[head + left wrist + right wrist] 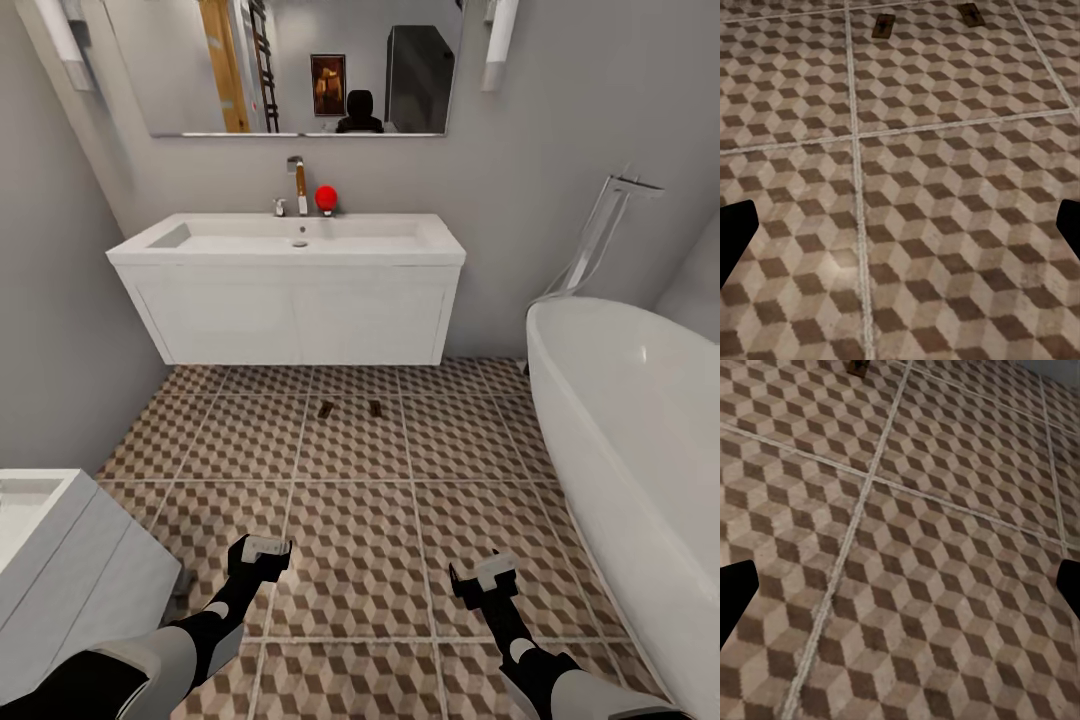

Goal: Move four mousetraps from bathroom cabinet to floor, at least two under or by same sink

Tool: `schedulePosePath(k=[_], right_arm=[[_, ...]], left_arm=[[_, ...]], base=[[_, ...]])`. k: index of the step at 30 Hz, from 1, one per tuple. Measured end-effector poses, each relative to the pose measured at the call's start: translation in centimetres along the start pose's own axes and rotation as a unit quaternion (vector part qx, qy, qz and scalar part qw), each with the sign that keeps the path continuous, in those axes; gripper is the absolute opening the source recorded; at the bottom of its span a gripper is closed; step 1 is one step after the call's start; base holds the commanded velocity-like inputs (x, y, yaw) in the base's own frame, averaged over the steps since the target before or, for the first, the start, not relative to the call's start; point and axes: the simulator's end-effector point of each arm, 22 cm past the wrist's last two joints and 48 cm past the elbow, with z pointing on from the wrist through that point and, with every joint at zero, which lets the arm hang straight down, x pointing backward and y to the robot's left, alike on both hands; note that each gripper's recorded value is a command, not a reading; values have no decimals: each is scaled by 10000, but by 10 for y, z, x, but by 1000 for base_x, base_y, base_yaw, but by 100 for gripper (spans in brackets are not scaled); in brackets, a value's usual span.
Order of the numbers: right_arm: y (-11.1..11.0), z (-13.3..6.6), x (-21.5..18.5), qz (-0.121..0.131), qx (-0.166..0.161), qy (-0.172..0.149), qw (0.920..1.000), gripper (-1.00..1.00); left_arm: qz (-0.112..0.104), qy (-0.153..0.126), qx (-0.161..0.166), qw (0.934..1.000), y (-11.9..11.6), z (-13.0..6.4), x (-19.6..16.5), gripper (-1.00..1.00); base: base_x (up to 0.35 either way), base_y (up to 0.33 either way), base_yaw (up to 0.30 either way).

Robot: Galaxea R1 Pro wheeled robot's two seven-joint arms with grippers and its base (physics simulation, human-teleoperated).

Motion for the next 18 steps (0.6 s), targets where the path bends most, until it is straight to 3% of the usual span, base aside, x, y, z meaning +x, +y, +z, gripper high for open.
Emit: schedulePosePath(k=[18], right_arm=[[-11,-15,-31,0,-1,3,10000,100]], left_arm=[[0,3,0,10000,2,-16,-32,100]], base=[[0,0,0]])
